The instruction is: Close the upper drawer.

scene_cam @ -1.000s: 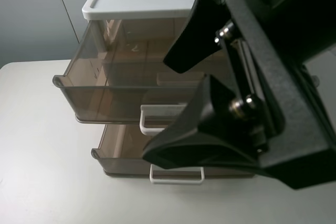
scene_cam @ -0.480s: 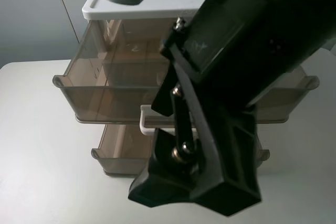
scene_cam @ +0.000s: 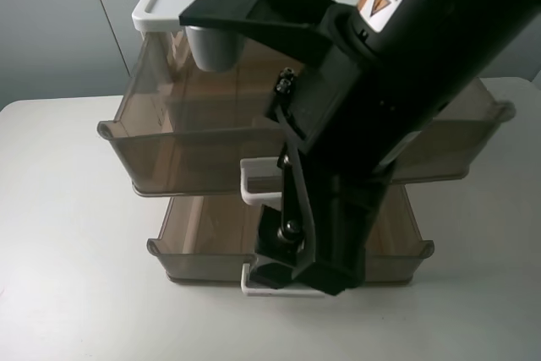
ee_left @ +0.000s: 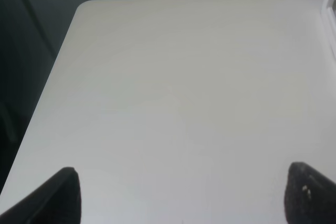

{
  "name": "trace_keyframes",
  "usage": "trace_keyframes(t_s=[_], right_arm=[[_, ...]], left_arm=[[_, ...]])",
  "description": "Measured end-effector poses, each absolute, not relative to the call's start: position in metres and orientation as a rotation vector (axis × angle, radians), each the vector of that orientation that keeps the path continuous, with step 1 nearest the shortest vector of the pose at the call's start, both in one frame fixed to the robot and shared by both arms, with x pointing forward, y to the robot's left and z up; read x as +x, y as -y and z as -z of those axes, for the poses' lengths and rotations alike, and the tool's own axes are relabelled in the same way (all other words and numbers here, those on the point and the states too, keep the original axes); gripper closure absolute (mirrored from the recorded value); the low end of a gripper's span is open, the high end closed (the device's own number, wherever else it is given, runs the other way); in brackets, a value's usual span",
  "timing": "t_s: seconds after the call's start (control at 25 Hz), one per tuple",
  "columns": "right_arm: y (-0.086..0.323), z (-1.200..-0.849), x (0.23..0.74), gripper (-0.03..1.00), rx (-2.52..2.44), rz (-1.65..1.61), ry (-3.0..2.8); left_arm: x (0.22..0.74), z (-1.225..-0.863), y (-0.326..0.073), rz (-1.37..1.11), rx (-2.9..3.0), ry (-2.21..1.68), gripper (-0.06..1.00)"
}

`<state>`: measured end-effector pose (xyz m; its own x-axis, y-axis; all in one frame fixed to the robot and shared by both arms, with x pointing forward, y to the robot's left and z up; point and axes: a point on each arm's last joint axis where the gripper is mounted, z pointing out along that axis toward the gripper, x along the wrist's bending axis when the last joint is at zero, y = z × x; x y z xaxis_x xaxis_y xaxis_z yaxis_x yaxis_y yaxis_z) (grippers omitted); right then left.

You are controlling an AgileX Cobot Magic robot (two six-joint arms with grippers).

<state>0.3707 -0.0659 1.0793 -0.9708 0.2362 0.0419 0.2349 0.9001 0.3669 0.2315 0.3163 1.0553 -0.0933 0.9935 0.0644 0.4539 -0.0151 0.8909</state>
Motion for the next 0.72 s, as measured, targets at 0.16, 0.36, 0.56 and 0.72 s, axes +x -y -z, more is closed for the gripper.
trace_keyframes(t_s=[0.16, 0.36, 0.56, 0.72], right_arm=[[0.067, -1.078, 0.383, 0.27, 0.388, -0.545, -2.931], [0.067, -1.081, 0.394, 0.27, 0.368, -0.564, -2.804], [0.066, -1.083, 0.402, 0.27, 0.355, -0.566, -2.712], [0.066, -1.091, 0.403, 0.27, 0.388, -0.578, -2.708]], left_arm=[[0.231, -1.055, -0.316, -1.060, 1.530, -1.615, 0.20], [0.231, -1.055, -0.316, -1.060, 1.530, -1.615, 0.20], [0.231, -1.055, -0.316, -1.060, 1.530, -1.615, 0.20], [0.231, -1.055, -0.316, -1.060, 1.530, -1.615, 0.20]])
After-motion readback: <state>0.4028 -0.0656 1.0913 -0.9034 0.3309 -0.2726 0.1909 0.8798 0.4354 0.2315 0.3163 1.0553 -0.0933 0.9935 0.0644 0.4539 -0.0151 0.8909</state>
